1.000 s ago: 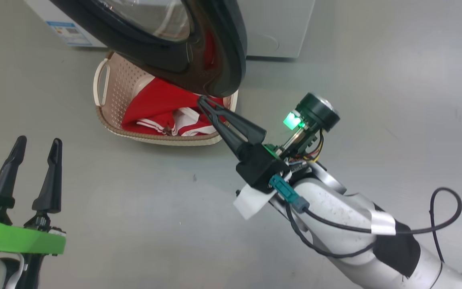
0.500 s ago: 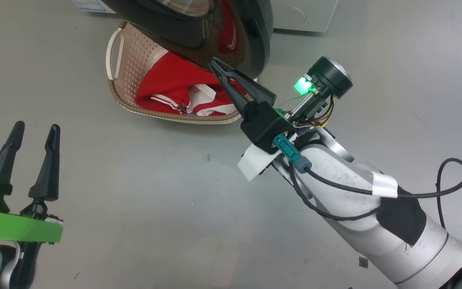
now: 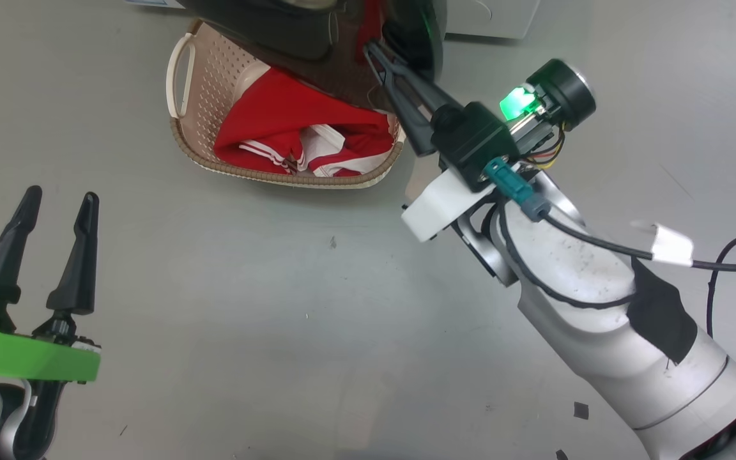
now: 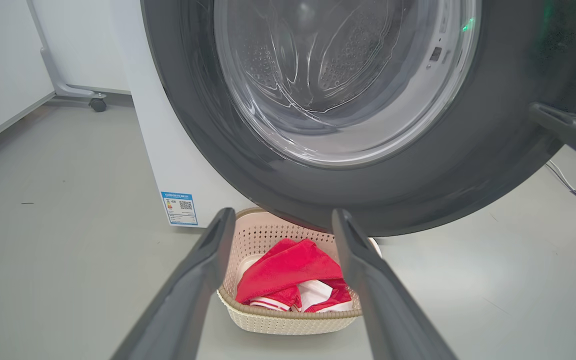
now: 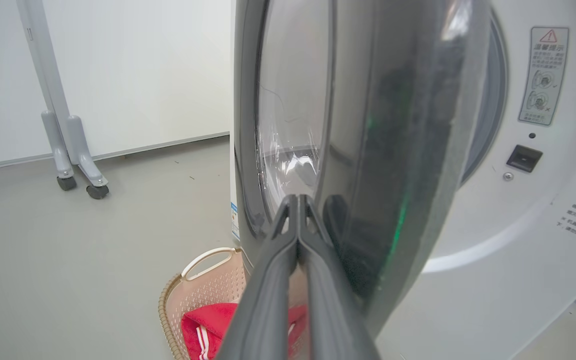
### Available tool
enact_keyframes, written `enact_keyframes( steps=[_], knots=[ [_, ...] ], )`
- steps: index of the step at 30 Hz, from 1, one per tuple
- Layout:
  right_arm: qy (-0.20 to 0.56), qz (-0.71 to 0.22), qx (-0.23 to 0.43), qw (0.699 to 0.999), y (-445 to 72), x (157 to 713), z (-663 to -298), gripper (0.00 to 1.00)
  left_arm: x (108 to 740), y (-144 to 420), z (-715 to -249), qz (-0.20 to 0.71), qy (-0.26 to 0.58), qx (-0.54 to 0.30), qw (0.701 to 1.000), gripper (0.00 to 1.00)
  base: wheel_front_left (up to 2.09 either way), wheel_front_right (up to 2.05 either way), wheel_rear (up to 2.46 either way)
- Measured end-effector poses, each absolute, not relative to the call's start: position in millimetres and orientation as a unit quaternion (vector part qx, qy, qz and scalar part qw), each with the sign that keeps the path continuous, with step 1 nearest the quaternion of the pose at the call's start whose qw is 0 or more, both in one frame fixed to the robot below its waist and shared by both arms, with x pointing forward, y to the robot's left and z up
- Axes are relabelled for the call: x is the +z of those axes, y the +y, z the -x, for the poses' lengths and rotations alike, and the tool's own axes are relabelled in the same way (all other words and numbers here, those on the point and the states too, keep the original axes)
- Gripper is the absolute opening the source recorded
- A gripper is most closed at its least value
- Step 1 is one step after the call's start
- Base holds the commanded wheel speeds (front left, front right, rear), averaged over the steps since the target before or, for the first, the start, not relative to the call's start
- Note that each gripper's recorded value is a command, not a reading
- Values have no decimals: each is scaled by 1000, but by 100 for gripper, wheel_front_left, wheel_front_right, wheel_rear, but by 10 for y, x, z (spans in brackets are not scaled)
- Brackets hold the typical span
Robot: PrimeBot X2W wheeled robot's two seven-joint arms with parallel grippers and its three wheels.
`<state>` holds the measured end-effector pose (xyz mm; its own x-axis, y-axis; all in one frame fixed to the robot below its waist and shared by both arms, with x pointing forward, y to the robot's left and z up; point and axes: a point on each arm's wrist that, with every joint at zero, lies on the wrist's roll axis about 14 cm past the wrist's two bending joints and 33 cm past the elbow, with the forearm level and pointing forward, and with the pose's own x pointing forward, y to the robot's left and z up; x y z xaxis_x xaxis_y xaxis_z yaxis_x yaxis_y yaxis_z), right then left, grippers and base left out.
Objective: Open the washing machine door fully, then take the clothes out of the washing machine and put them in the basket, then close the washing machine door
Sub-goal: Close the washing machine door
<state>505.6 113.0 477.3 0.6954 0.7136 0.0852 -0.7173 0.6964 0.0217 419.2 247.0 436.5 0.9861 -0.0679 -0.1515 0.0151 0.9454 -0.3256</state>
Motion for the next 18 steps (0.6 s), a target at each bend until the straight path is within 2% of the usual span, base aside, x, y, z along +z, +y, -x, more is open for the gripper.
enact_keyframes(
  steps=[9,18],
  knots=[
    [-31,-65,344,936,957,4761,-5429,0,4284,2476,-4258,162,89,-22,983,100,0,0,0],
    [-35,-42,335,941,969,4715,-5772,0,4214,2489,-4357,156,95,-26,983,100,0,0,0]
  ],
)
